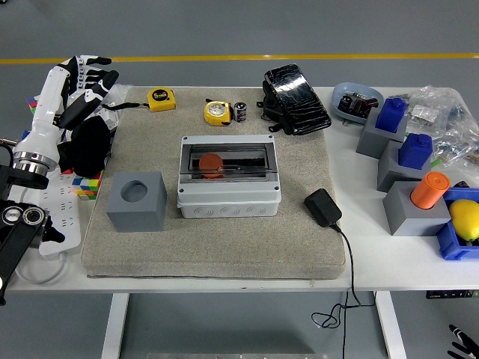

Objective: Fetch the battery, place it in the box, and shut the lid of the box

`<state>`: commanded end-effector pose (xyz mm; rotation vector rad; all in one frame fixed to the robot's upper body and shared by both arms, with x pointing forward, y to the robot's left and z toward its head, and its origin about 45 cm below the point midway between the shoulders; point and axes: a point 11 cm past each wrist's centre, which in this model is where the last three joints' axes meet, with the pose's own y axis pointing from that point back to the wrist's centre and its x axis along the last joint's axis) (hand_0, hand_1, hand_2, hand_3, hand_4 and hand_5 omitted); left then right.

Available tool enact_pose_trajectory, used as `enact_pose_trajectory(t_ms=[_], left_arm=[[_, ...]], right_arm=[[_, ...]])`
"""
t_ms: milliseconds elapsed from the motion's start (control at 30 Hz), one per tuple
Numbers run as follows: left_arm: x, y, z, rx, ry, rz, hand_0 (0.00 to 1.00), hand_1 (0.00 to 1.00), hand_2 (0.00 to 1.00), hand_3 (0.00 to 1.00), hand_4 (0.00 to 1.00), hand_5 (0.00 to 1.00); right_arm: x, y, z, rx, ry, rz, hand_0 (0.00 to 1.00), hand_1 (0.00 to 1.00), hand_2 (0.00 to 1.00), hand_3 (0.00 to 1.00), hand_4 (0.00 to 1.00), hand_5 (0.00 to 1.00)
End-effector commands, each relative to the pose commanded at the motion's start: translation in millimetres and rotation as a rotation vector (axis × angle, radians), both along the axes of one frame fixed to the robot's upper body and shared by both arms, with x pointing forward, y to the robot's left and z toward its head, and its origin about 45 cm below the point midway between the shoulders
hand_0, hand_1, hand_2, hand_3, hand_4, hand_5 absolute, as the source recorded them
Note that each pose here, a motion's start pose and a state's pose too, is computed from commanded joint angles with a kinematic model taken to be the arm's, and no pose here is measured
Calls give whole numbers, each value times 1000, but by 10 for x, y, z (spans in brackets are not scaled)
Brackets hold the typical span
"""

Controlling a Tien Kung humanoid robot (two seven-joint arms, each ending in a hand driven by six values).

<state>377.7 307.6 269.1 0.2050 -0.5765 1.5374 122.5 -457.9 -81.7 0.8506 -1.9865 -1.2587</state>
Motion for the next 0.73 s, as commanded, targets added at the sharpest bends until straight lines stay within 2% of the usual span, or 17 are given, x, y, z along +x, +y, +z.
enact_pose_trajectory(t_ms=[367,533,733], left_arm=[[-38,-6,-81,26,36,-21,491,571,583,665,998,825],[-75,-35,-197,41,74,-40,486,568,583,665,998,821],[-123,-117,-350,55,134,-75,486,568,583,665,998,819]], right_arm=[[-76,158,-84,26,12,-2,663,648,575,550,952,466],[-136,185,-110,29,22,-10,662,651,584,550,952,467],[-271,217,-154,36,46,-19,662,649,590,550,952,467]])
